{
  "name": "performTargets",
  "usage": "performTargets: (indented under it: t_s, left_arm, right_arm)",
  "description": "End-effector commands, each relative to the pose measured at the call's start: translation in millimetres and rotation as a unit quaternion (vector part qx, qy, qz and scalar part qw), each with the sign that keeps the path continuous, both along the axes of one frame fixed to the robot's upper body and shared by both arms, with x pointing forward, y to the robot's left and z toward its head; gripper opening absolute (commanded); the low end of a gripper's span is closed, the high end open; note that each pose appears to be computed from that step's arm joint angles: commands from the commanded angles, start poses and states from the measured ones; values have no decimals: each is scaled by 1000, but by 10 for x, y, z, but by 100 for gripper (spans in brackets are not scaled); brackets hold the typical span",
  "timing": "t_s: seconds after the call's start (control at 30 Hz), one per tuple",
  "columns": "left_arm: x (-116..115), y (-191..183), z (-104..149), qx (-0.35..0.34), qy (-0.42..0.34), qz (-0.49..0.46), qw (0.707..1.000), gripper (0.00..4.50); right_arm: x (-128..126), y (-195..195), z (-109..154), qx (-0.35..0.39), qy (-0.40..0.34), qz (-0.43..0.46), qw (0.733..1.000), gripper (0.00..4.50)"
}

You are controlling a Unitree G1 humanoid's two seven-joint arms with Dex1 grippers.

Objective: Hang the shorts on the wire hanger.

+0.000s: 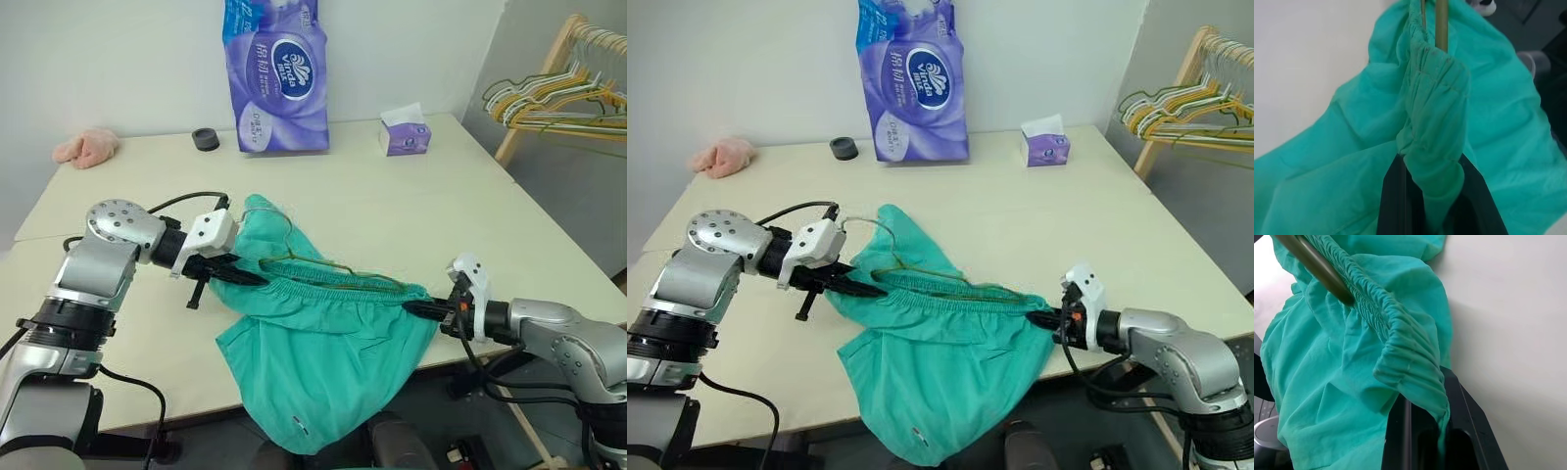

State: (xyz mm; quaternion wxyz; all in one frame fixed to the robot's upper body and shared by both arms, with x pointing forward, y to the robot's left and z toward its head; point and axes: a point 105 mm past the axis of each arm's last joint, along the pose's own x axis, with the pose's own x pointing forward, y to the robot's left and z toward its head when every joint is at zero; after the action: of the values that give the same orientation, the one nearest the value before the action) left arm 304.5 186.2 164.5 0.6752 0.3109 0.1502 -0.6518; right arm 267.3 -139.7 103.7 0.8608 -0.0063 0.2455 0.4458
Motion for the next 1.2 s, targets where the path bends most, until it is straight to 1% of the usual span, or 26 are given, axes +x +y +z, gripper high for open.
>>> performTargets:
  t_s: [0.03,0.1,0.27,0.3,0.43,0.47,0.5,0.6,0.8,0.97,1.07,1.2]
  left_arm:
    - [142,162,61,34,-49,34,998,0]
    - [211,161,81,31,-64,46,996,0]
    - [305,206,47,52,-92,57,993,0]
    - [319,213,38,55,-96,59,992,0]
    - [318,239,-38,82,-101,51,990,0]
    - [346,242,-43,86,-110,55,989,0]
    - [370,239,-43,88,-118,58,987,0]
    - [441,168,-29,74,-133,66,986,0]
    - [513,-41,-109,62,-150,63,985,0]
    - [553,-166,-184,64,-170,63,981,0]
    - [564,-231,-205,57,-174,67,981,0]
    - [590,-358,-220,33,-177,75,981,0]
  right_arm:
    - [19,-37,124,-15,-30,0,999,3]
    - [4,-10,151,-17,-37,8,999,3]
    - [-35,33,241,-33,-61,32,997,3]
    - [-26,23,258,-54,-76,40,995,3]
    - [58,80,481,-87,-129,58,986,3]
    - [89,48,532,-113,-147,64,981,3]
    - [112,15,567,-138,-163,71,974,3]
    - [159,51,641,-160,-185,93,965,3]
    - [253,393,783,-172,-222,155,947,3]
    - [283,587,930,-170,-249,177,937,3]
    - [279,678,944,-170,-256,185,933,3]
    - [266,831,896,-165,-260,199,931,3]
